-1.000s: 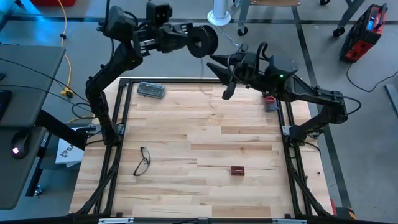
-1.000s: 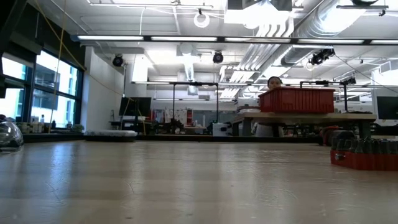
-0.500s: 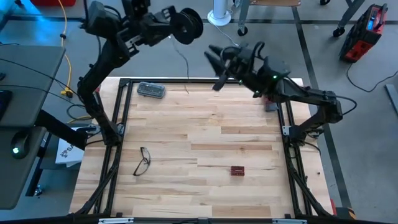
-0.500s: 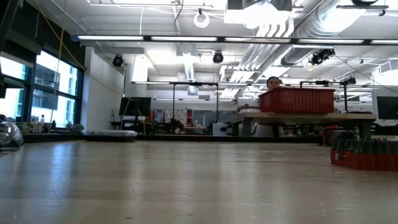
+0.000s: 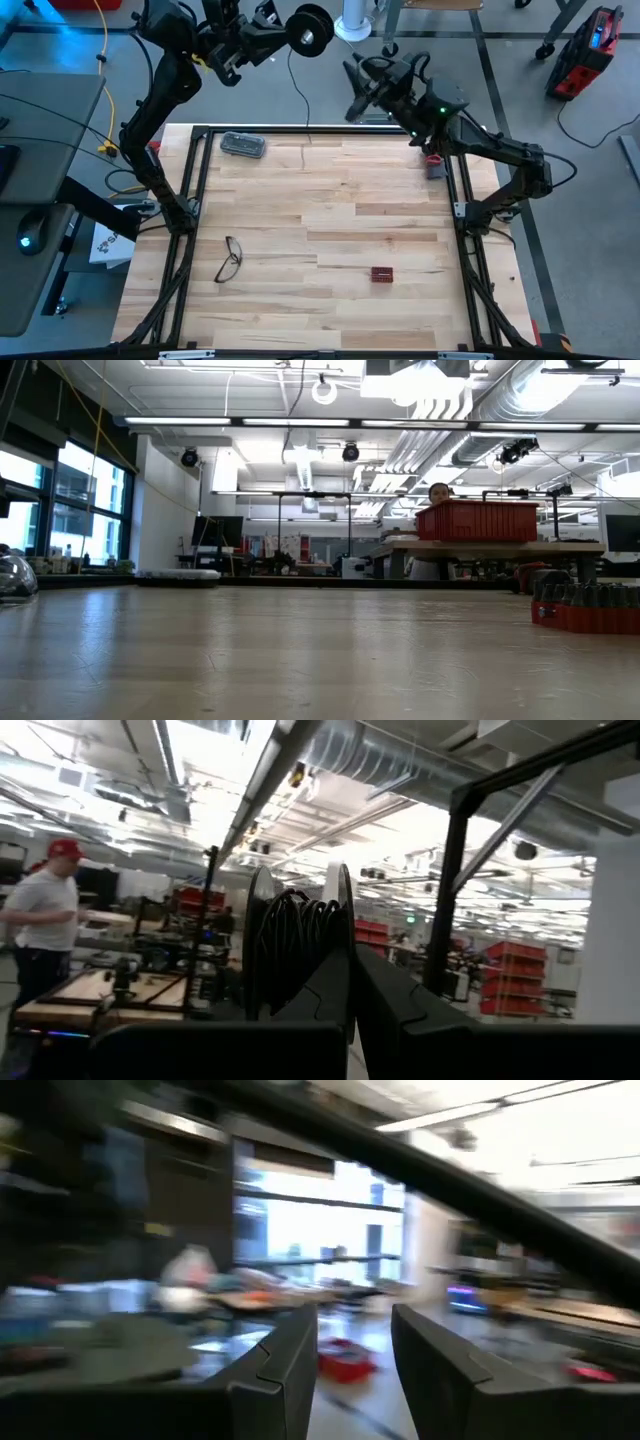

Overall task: Coil cords
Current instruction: Coil the black wire into the spool

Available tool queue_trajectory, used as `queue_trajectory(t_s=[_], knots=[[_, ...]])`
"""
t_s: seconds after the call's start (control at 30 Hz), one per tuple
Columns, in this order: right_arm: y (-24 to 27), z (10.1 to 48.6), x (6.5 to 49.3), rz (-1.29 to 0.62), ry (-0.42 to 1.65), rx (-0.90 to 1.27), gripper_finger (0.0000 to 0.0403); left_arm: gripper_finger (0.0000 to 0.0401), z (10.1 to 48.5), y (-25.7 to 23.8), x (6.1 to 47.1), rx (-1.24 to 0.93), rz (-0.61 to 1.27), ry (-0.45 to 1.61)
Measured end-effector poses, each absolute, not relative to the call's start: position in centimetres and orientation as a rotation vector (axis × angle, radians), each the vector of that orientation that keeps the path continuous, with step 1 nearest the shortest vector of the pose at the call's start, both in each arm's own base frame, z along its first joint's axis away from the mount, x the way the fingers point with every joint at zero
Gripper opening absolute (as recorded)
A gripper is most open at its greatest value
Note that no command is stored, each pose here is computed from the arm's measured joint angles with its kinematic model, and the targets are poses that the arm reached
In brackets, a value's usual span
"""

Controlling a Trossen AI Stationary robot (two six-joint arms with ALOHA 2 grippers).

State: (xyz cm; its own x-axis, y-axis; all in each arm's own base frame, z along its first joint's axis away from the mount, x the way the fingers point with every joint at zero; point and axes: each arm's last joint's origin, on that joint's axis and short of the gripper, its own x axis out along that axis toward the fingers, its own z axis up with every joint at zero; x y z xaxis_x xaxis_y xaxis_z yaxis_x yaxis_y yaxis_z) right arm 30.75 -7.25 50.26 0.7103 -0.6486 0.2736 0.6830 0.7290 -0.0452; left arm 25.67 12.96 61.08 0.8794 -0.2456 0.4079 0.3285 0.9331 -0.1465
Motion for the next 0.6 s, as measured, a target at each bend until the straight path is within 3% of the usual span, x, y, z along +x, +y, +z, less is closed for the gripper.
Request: queue_trajectory(t_s=[0.17, 0.6], knots=[[-6.6, 49.8, 31.4, -0.493, -0.247, -0.060, 0.0122, 0.0001, 61.1, 13.3, 25.5, -0.221, -0.286, -0.403], [-5.8, 50.4, 30.8, -0.332, -0.261, -0.125, 0.0122, 0.0001, 60.2, 14.6, 25.3, -0.190, -0.237, -0.313]])
